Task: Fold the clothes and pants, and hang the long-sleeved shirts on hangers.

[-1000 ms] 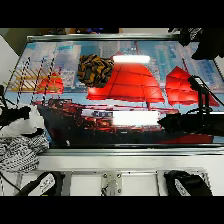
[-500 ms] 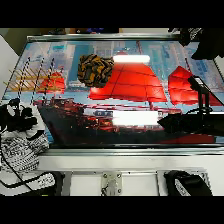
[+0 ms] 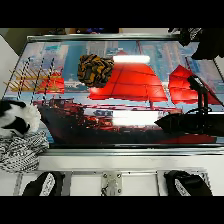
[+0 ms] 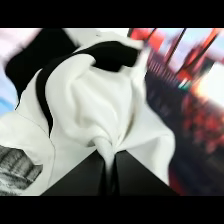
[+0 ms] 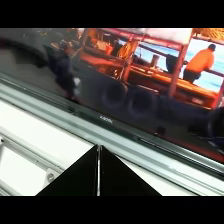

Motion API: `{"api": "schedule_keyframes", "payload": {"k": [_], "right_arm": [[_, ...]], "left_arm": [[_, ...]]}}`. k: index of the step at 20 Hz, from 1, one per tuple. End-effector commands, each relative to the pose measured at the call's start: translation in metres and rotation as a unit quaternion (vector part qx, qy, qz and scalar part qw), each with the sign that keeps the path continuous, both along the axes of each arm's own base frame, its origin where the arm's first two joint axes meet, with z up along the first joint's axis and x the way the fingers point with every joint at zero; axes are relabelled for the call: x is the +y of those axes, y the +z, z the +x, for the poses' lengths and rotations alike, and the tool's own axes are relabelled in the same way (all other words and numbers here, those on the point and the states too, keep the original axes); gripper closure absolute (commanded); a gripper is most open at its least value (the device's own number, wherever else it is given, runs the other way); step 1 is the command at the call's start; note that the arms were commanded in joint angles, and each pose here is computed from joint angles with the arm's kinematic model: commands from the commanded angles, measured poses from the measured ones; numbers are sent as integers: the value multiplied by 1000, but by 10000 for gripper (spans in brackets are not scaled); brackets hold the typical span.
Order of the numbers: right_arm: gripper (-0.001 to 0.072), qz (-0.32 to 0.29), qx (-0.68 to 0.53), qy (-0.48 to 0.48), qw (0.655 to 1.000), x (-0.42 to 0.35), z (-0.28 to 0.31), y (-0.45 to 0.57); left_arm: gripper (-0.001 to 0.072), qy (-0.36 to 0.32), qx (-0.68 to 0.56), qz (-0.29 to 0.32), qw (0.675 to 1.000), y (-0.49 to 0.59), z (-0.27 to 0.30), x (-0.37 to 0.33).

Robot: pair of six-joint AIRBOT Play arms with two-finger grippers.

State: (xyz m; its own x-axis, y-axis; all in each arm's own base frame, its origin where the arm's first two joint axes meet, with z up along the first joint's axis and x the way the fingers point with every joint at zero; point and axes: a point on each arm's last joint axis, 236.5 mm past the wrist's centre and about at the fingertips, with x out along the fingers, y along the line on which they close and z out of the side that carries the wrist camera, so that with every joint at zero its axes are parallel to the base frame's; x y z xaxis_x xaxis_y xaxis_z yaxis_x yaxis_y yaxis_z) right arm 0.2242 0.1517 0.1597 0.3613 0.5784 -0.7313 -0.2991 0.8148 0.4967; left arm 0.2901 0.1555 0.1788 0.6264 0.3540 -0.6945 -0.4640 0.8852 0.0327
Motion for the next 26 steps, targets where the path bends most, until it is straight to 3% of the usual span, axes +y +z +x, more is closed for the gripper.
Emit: {"api": "schedule_keyframes", "payload": {"k": [1, 3, 6, 10, 13, 17, 21, 22, 24, 25, 26], "right_arm": [[687, 13, -3, 1, 1000, 5, 1, 4], [687, 19, -22, -10, 1000, 5, 10, 10], [688, 36, -85, -43, 995, 2, 36, 34], [688, 13, -227, -95, 969, -24, 78, 94], [688, -31, -314, -147, 938, -57, 100, 134], [688, -77, -323, -190, 924, -85, 111, 135], [677, -111, -257, -174, 944, -87, 113, 94], [634, -120, -228, -167, 952, -86, 113, 78], [112, -143, -150, -147, 967, -85, 112, 35], [58, -158, -113, -131, 972, -84, 111, 11], [58, -173, -77, -109, 976, -83, 110, -16]], "left_arm": [[692, -59, -204, 52, 976, 145, -46, -66], [692, -123, -292, 57, 947, 204, -69, -111], [692, -243, -372, 4, 896, 262, -90, -178], [692, -388, -396, -89, 827, 304, -78, -257], [691, -466, -373, -124, 793, 311, -47, -319], [691, -498, -295, -104, 809, 261, 23, -383], [692, -430, -152, -125, 881, 134, 110, -382], [691, -414, -104, -125, 896, 92, 124, -375], [692, -379, 6, -123, 917, 0, 139, -352], [691, -360, 57, -124, 923, -44, 142, -339], [691, -343, 97, -126, 926, -79, 142, -326]]}}
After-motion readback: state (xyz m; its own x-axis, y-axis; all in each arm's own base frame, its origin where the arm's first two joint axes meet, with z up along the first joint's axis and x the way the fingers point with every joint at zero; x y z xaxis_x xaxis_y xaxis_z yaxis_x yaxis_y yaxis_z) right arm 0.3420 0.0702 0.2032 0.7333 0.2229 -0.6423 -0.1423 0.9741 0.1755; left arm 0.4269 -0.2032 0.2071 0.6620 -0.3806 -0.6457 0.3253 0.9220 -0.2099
